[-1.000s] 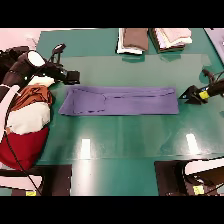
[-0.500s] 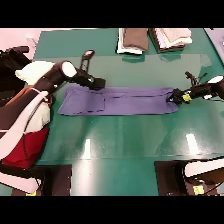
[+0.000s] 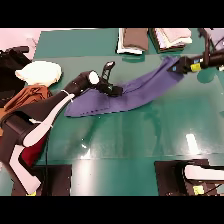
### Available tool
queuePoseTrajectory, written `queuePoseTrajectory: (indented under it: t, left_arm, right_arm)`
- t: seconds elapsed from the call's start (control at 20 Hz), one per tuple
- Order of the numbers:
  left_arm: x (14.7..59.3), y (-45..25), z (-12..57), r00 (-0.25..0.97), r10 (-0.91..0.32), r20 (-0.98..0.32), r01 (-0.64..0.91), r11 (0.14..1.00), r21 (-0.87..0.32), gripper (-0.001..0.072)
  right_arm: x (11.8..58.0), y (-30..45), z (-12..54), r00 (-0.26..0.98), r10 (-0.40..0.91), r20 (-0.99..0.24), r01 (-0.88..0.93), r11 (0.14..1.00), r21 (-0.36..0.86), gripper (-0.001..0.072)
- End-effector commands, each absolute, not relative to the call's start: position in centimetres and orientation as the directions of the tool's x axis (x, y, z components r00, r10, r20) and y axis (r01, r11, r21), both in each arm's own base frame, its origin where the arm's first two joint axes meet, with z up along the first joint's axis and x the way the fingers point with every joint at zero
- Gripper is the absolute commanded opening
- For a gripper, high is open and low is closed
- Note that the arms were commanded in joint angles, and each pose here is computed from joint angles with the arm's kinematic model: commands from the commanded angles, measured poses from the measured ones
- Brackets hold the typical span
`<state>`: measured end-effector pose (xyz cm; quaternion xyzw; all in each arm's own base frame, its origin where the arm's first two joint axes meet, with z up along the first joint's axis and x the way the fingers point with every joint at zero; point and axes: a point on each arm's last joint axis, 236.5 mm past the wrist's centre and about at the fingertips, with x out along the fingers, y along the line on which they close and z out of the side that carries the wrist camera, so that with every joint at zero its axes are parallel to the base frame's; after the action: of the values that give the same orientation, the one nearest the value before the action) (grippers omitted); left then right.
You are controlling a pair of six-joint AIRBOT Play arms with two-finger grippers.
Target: Fold the shirts.
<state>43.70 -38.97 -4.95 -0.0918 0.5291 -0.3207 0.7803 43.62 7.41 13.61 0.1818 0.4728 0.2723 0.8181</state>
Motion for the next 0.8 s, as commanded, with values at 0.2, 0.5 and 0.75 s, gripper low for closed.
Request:
queuePoseTrajectory:
  t: [0.2, 0.5, 0.75]
  left_arm:
    - [43.7, -40.8, -5.6, 0.209, -0.629, -0.749, 0.414, 0.751, -0.515, 0.0023]
    - [47.8, -34.8, 2.1, 0.296, -0.576, -0.762, 0.473, 0.781, -0.407, 0.0023]
    - [51.4, -20.4, 16.5, 0.585, -0.461, -0.668, 0.379, 0.883, -0.278, 0.0023]
  right_arm:
    - [41.9, 17.3, 22.5, 0.396, 0.711, -0.58, -0.495, 0.698, 0.518, 0.0015]
    - [40.4, 23.2, 24.6, 0.354, 0.775, -0.523, -0.588, 0.619, 0.52, 0.0015]
    - [39.2, 33.7, 22.8, 0.2, 0.855, -0.479, -0.673, 0.475, 0.567, 0.0016]
